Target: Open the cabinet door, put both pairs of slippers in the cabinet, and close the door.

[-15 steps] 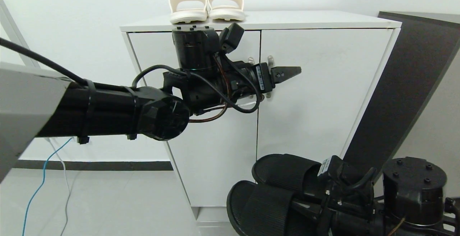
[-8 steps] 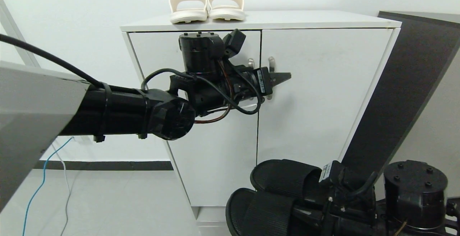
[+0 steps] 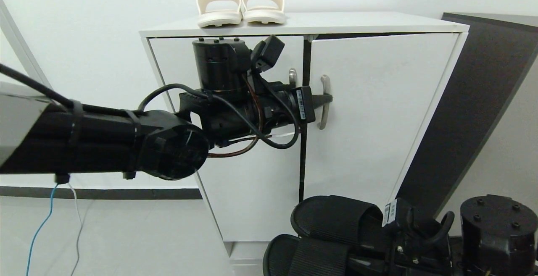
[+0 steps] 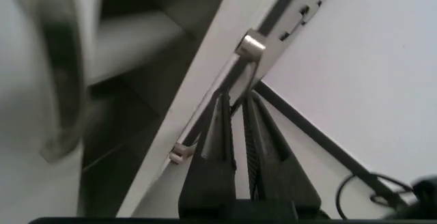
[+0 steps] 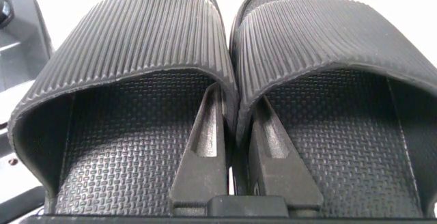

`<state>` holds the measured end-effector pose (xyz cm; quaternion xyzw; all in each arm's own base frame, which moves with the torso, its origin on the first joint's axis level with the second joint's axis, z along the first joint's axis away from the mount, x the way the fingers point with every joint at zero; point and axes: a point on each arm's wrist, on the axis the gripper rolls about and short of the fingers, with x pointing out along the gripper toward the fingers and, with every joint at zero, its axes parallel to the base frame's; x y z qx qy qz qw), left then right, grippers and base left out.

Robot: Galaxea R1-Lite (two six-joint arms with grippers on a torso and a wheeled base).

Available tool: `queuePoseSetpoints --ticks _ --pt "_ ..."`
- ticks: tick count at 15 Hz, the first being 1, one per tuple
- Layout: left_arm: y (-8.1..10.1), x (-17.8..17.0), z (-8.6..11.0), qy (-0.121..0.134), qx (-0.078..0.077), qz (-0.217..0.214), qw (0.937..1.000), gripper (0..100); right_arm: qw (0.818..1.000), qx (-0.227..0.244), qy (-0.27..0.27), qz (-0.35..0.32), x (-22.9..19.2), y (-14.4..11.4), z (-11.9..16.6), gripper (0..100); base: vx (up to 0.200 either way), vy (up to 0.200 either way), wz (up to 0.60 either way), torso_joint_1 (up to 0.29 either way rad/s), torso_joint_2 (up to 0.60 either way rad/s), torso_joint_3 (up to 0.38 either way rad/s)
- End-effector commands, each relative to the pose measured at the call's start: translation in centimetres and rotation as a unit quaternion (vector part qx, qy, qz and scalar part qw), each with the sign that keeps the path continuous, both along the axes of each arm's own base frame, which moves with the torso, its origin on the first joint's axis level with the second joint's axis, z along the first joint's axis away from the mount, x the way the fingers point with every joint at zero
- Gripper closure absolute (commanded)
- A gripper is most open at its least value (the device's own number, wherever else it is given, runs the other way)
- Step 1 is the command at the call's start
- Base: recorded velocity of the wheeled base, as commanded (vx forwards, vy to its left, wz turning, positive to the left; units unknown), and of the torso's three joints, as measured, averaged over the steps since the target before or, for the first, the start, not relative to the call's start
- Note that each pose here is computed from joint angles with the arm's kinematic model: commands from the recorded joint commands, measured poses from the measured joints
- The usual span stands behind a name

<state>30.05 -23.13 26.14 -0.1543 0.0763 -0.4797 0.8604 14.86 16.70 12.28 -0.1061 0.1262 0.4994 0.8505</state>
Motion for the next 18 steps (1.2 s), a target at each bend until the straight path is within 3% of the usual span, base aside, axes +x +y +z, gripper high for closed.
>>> queuePoseSetpoints --ticks 1,6,10,14,18 --pt "1.0 -2.1 1.1 -0.012 -0.002 -0.006 0.9999 100 1.000 0.000 -0.001 0.003 -0.2 -0.1 0.0 100 0.000 0.000 0.00 0.000 0.00 0.000" --pt "2.9 -5.4 1.6 -0.010 -0.001 -0.003 0.9999 100 1.000 -0.002 -0.002 0.007 -0.5 -0.1 0.0 100 0.000 0.000 0.00 0.000 0.00 0.000" --pt "3.9 -4.1 1.6 -0.016 -0.013 0.022 0.9996 100 1.000 -0.006 -0.008 0.013 -0.7 -0.2 -0.1 100 0.000 0.000 0.00 0.000 0.00 0.000" --pt "3.3 -1.6 1.0 -0.016 -0.040 0.035 0.9985 100 1.000 -0.006 -0.007 0.013 -0.7 -0.2 -0.1 100 0.000 0.000 0.00 0.000 0.00 0.000" --pt "1.4 1.5 0.4 -0.009 -0.052 0.035 0.9980 100 1.000 -0.009 -0.006 0.022 -1.1 0.0 -0.2 100 0.000 0.000 0.00 0.000 0.00 0.000"
